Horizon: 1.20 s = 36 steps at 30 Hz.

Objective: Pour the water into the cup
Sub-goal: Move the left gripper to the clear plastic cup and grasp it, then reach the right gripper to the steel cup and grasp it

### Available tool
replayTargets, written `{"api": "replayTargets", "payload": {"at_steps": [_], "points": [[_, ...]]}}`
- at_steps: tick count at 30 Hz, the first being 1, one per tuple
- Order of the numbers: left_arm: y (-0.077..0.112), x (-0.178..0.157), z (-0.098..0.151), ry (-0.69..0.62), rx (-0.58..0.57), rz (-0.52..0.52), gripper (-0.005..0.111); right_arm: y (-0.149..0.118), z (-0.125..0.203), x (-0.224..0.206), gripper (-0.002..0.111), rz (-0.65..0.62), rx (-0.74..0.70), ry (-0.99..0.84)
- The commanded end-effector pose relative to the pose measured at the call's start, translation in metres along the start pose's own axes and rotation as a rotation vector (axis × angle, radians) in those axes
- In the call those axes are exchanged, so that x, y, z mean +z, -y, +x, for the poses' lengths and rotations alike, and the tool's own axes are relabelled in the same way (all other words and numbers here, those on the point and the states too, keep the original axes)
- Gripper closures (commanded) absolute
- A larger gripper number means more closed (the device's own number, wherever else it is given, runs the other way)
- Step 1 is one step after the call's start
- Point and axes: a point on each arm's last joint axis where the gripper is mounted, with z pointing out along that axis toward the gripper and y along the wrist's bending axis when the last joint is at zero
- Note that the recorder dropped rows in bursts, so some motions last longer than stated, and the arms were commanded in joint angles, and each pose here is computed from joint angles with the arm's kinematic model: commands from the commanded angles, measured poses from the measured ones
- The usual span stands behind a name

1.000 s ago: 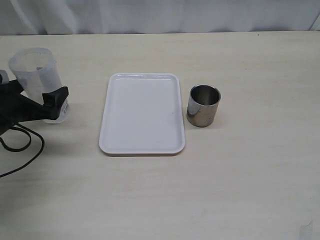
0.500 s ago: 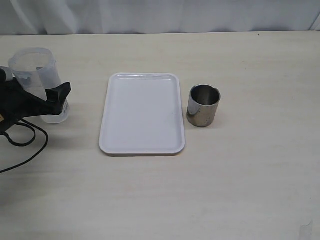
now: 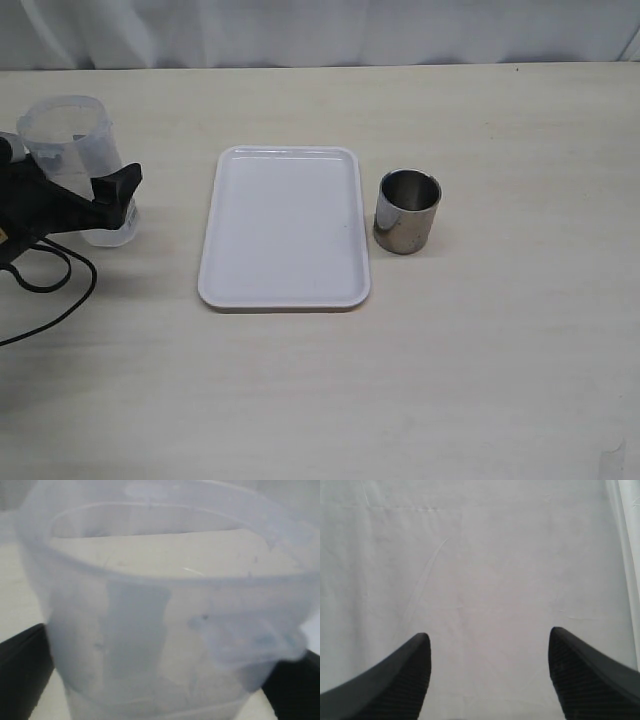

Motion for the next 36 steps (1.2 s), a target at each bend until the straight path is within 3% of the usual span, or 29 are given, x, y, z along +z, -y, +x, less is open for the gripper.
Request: {"api": "replayTargets", "payload": {"at_steps": [1, 33, 36], "points": [[-0.0015, 0.0039, -0.0039, 0.03, 0.001, -0.005, 0.002, 0.0005, 0.0016, -0.0006, 0.044, 0.005, 0.003, -0.009], [-0.0039, 0.0132, -0.0134, 0.072, 0.015, 0.005, 0.002, 0.0007, 0.0028, -0.0006, 0.044, 0.008, 0.003, -0.023], [-0.0039, 0.0132, -0.0134, 0.072, 0.015, 0.005, 0.006, 0.0007, 0.003, -0.0006, 0.044, 0.008, 0.003, -0.024]]}}
